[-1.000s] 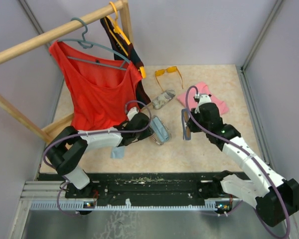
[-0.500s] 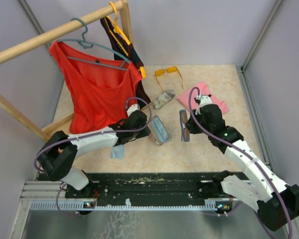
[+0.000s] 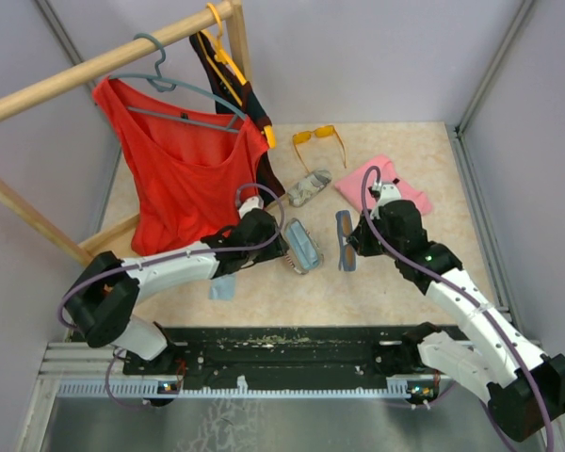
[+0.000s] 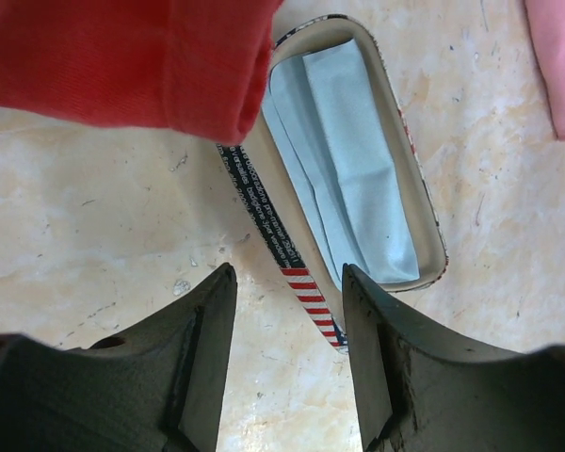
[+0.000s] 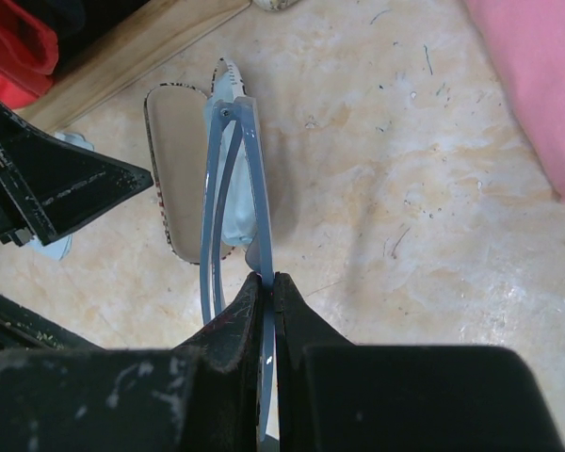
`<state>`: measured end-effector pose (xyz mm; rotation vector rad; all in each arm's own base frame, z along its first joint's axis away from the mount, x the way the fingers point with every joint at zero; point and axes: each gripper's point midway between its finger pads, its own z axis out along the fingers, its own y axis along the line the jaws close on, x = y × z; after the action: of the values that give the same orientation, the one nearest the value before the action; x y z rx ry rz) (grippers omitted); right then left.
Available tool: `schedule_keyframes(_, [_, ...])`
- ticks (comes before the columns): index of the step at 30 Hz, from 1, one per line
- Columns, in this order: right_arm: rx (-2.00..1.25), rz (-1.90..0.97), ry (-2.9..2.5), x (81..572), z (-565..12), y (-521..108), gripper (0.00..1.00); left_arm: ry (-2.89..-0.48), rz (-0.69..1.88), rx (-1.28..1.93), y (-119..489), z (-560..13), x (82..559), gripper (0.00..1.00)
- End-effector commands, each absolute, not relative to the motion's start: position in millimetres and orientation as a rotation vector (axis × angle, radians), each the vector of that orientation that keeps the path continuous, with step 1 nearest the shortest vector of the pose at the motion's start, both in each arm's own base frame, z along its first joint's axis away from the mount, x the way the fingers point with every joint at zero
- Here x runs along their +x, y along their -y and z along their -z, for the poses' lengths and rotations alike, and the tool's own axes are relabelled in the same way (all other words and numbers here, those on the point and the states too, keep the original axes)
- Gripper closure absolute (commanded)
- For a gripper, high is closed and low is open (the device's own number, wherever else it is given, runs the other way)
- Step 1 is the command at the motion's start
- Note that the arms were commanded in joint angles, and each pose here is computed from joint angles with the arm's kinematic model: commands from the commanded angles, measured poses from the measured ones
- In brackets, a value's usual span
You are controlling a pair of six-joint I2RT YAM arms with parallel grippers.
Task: Organize the sunglasses
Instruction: Adjust the sunglasses case at the center of the board.
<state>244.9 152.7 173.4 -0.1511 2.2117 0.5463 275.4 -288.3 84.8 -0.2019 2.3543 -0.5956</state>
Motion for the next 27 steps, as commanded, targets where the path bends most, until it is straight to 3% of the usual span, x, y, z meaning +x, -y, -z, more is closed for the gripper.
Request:
schedule_keyframes(1, [-0.130, -0.588, -2.143, 249.5, -191.1, -157.0, 1.00, -2.353, 0.618, -0.282, 294.4, -77.2, 283.5, 0.45])
schedule_keyframes(14, [-0.119, -0.578, -2.153, 248.8, -189.3, -155.1, 1.00, -2.376, 0.707, -0.334, 317.0, -60.5, 294.8, 0.48])
schedule_keyframes(27, [-0.116, -0.573, -2.153, 247.5, -188.7, -153.5, 1.00, -2.373, 0.690, -0.308, 313.8, -65.0, 295.1, 0.65])
